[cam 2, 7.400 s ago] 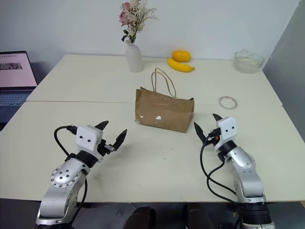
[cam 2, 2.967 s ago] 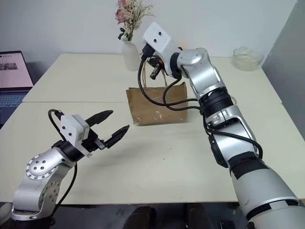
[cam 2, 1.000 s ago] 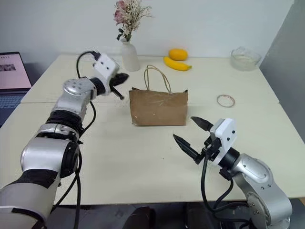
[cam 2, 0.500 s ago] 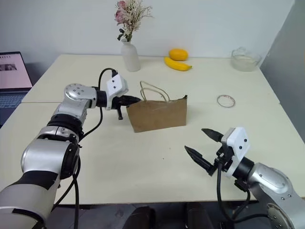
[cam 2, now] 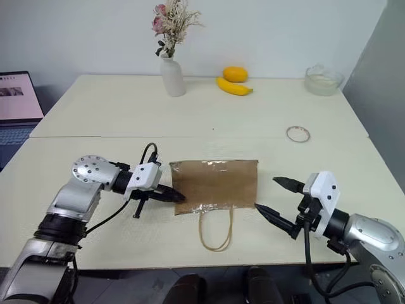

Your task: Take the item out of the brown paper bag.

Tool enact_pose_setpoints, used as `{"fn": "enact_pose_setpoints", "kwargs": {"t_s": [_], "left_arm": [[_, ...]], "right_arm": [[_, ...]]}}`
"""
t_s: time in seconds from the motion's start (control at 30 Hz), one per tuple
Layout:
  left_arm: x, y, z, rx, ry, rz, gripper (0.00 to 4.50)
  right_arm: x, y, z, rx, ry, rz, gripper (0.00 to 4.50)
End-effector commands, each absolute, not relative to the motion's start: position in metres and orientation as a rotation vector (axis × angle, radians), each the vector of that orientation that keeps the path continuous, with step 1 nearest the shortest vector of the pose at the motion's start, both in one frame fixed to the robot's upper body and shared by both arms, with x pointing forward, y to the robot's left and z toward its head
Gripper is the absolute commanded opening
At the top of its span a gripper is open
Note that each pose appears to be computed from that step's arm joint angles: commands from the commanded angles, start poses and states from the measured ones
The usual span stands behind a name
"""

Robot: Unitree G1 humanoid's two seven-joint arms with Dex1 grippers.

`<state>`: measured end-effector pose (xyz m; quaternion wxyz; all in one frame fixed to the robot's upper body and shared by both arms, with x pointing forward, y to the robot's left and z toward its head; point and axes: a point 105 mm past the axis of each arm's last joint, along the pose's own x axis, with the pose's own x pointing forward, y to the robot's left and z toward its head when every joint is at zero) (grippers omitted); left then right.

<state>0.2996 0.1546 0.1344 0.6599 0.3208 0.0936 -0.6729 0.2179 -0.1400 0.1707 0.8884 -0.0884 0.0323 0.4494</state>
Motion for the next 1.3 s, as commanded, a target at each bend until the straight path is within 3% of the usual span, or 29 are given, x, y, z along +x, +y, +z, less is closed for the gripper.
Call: {"fn": "enact_pose_setpoints", "kwargs": {"t_s": [0.03, 0.13, 0.3, 0.47, 0.8, 1.1, 1.3], "left_arm": [[0.305, 0.156, 0.174, 0.854, 0.052, -1.381, 0.44], [0.292, 0.156, 0.183, 0.969, 0.008, -1.370, 1.27], [0.252, 0.138, 0.158, 1.025, -0.026, -1.529, 2.70], [0.242, 0.124, 0.131, 1.044, -0.059, -1.602, 2.70], [0.261, 0.104, 0.093, 1.148, -0.155, -1.595, 2.70], [0.264, 0.085, 0.088, 1.110, -0.203, -1.586, 2.70], [0.258, 0.098, 0.089, 1.095, -0.130, -1.620, 2.70]], "right_arm": [[0.208, -0.136, 0.177, -0.232, 0.053, 0.995, 4.16], [0.199, -0.134, 0.173, -0.257, 0.092, 1.046, 4.16], [0.184, -0.127, 0.161, -0.264, 0.188, 1.171, 4.16], [0.176, -0.119, 0.161, -0.260, 0.209, 1.253, 4.16], [0.176, -0.116, 0.163, -0.278, 0.222, 1.261, 4.16], [0.178, -0.113, 0.162, -0.283, 0.227, 1.249, 4.16], [0.177, -0.114, 0.162, -0.281, 0.246, 1.255, 4.16]]}}
